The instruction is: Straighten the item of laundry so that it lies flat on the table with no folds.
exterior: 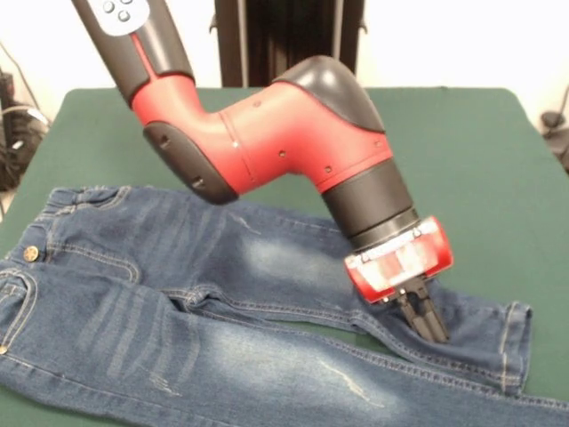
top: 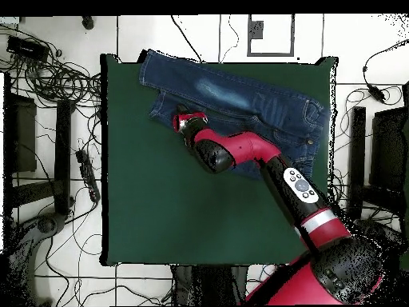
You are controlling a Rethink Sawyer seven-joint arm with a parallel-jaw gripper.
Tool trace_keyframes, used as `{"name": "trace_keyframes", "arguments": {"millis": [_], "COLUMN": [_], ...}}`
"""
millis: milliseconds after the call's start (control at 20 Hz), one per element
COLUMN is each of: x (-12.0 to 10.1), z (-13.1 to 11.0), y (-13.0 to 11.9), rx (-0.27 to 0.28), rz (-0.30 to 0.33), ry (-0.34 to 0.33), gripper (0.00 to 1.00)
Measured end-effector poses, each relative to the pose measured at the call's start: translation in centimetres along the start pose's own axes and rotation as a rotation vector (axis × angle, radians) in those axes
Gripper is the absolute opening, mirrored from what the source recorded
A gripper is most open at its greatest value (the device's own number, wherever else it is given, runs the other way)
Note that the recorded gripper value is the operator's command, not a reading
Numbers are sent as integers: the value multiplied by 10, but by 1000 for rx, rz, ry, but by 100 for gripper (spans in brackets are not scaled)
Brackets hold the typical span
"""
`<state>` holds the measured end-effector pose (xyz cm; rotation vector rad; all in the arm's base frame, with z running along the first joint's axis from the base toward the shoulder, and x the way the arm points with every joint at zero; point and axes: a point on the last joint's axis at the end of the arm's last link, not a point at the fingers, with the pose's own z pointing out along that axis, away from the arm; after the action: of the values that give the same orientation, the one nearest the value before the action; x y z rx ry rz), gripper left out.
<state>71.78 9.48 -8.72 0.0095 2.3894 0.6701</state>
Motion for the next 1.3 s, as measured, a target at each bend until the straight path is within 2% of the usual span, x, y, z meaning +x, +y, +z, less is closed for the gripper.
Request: {"name": "trace_keyframes", "arguments": {"millis": [200,800,950,1300], "x": [2,8,7,1], "z": [1,9,9,6], "y": [1,17,22,43], "rx": [-24,-54,-51,-29], "rz": [30,66,87,106], "ry": [-22,-8,43,239], "gripper": [0,0,0,0]}}
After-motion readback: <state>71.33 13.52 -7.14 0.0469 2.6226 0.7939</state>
